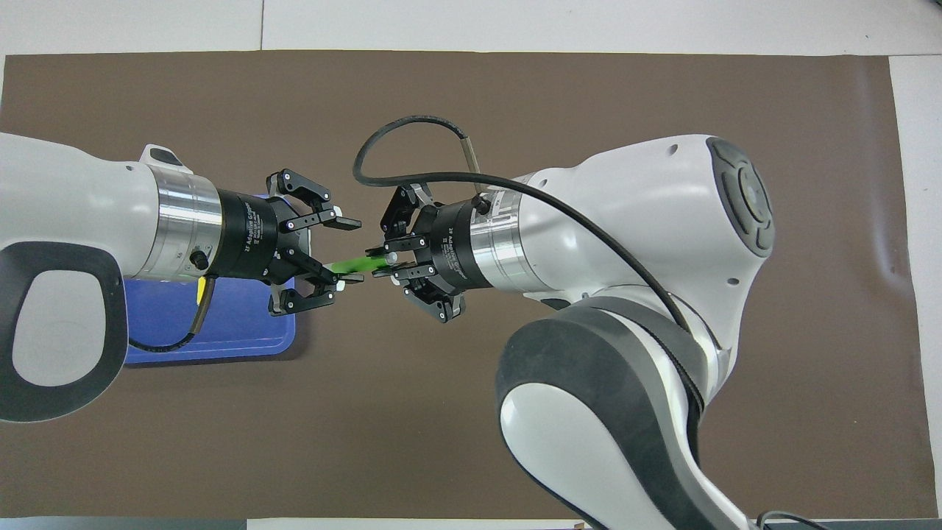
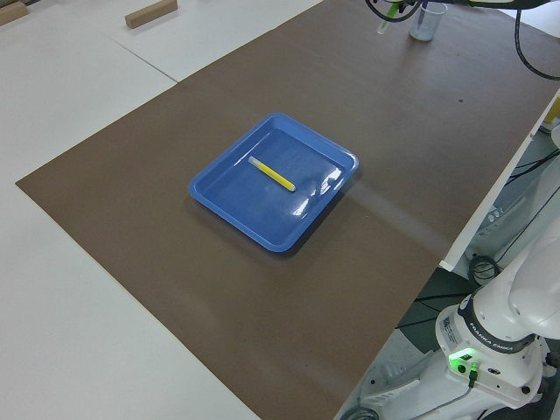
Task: Right arm passes pens to left for tray arrangement
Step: 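Hand the green pen from the right gripper to the left gripper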
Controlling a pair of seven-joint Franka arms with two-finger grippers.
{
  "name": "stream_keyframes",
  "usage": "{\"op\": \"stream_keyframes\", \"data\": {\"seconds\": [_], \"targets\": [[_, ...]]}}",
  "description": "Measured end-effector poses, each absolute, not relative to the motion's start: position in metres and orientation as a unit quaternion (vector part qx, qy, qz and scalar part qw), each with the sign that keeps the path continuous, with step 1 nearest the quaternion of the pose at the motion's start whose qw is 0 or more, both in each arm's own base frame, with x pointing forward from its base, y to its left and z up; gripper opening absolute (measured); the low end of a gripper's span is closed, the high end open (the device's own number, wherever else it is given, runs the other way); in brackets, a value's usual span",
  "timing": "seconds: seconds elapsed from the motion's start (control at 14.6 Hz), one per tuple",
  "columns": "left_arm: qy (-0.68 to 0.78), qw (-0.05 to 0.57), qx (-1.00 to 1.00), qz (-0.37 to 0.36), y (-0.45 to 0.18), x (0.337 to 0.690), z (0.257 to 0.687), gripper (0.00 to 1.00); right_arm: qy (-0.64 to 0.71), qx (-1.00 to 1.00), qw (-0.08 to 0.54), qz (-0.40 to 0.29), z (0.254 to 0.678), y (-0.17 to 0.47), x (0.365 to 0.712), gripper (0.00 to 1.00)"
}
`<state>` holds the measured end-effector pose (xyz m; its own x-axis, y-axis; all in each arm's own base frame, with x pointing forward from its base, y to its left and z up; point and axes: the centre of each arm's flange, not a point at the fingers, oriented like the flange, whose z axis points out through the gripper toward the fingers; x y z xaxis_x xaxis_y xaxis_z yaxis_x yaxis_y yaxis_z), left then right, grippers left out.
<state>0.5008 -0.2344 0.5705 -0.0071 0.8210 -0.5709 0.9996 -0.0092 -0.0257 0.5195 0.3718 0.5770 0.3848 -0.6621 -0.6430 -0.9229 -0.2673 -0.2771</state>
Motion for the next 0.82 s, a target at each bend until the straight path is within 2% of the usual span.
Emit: {"op": "stream_keyframes", "data": {"seconds": [0.21, 0.41, 0.48, 0.55, 0.62, 0.75, 0.82], "targets": [[0.673, 0.201, 0.677, -0.221, -0.2330, 0.4978, 0.5744, 0.61, 0.515, -0.769, 0.318, 0.205, 0.5769, 0.3718, 0.5195, 0.18], [0.672, 0.200, 0.678, -0.222, -0.2329, 0.4971, 0.5726, 0.55, 0.515, -0.769, 0.317, 0.205, 0.5767, 0.3718, 0.5196, 0.18], [0.671, 0.199, 0.679, -0.222, -0.2328, 0.4967, 0.5715, 0.42, 0.515, -0.769, 0.317, 0.206, 0.5766, 0.3719, 0.5196, 0.18], [0.671, 0.197, 0.679, -0.223, -0.2328, 0.4961, 0.5700, 0.42, 0.515, -0.769, 0.317, 0.206, 0.5766, 0.3720, 0.5195, 0.18], [0.670, 0.196, 0.680, -0.223, -0.2330, 0.4956, 0.5690, 0.37, 0.515, -0.769, 0.317, 0.206, 0.5766, 0.3720, 0.5196, 0.18], [0.664, 0.194, 0.687, -0.224, -0.2332, 0.4930, 0.5685, 0.17, 0.517, -0.768, 0.319, 0.205, 0.5757, 0.3712, 0.5211, 0.18], [0.661, 0.195, 0.690, -0.223, -0.2327, 0.4926, 0.5683, 0.17, 0.516, -0.768, 0.318, 0.205, 0.5756, 0.3718, 0.5207, 0.18]]}}
